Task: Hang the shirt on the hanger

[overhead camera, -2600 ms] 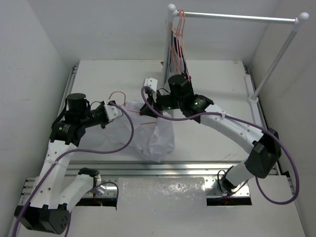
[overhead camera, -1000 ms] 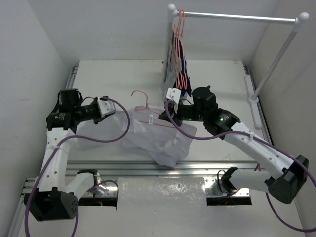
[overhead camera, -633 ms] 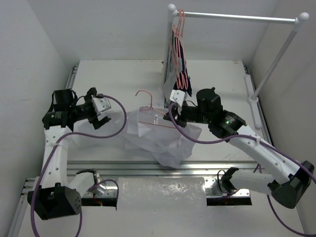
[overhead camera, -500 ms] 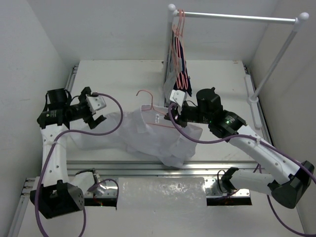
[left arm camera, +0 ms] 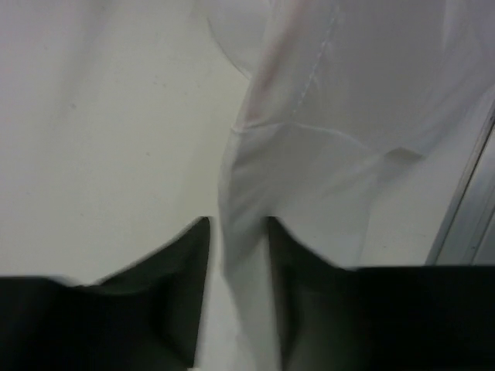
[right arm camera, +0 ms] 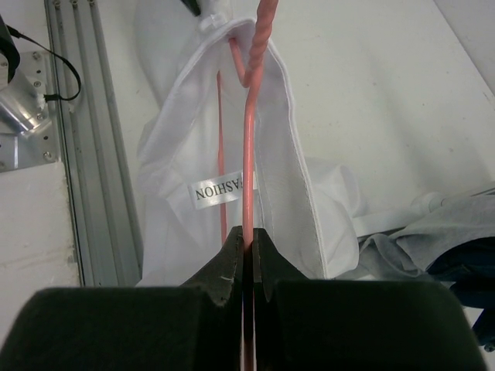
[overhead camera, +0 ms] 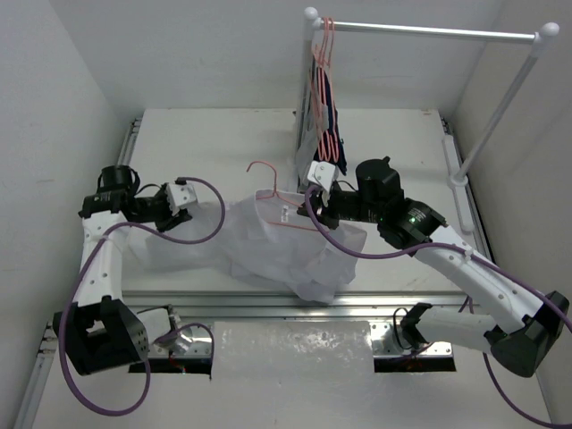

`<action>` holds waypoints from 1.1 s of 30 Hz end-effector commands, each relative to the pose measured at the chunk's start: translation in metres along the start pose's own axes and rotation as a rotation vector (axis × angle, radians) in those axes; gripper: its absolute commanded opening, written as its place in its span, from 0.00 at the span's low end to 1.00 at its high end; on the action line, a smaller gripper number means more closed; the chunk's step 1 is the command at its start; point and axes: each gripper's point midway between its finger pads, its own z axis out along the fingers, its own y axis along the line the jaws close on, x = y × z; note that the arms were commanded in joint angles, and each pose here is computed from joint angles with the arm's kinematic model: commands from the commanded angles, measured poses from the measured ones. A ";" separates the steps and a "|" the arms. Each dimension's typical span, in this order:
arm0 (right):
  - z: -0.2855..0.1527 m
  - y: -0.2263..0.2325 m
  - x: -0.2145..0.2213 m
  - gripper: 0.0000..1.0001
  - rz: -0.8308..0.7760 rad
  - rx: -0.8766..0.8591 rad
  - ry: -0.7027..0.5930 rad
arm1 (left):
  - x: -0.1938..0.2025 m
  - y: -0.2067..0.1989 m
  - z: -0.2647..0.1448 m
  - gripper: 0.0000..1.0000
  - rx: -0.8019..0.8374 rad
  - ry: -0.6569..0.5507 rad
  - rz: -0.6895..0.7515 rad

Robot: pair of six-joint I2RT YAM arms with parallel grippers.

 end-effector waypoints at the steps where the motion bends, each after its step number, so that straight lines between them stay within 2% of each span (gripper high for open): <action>1: -0.012 -0.006 -0.041 0.00 -0.061 0.025 -0.114 | 0.003 0.005 0.004 0.16 -0.027 -0.011 0.002; 3: -0.015 -0.006 -0.039 0.00 -0.059 0.032 -0.116 | 0.008 0.011 0.007 0.00 -0.056 -0.008 -0.013; 9: -0.025 -0.010 -0.035 0.00 -0.070 0.084 -0.108 | 0.038 0.049 -0.003 0.00 -0.265 -0.006 -0.131; 16: -0.026 -0.009 -0.033 0.00 -0.072 0.087 -0.104 | 0.063 0.049 -0.010 0.00 -0.218 -0.008 -0.202; 22: -0.023 -0.012 -0.033 0.00 -0.061 0.089 -0.090 | 0.048 0.022 -0.012 0.00 -0.154 -0.052 -0.117; 24: -0.021 -0.008 -0.035 0.00 -0.052 0.063 -0.096 | 0.032 0.010 -0.017 0.05 -0.133 -0.078 -0.064; 26: -0.013 -0.004 -0.033 0.00 -0.035 0.024 -0.095 | 0.014 0.003 -0.022 0.16 -0.129 -0.129 0.003; 27: -0.010 -0.003 -0.030 0.00 -0.022 0.013 -0.088 | 0.000 -0.001 -0.029 0.23 -0.143 -0.144 0.034; 28: -0.005 -0.002 -0.026 0.00 -0.009 0.002 -0.077 | -0.012 -0.003 -0.033 0.36 -0.152 -0.176 0.059; 31: 0.003 -0.003 -0.018 0.00 0.009 -0.005 -0.062 | -0.045 0.007 -0.053 0.42 -0.235 -0.219 0.115; 33: 0.005 -0.004 -0.016 0.00 0.017 0.001 -0.066 | -0.068 0.026 -0.070 0.43 -0.319 -0.255 0.091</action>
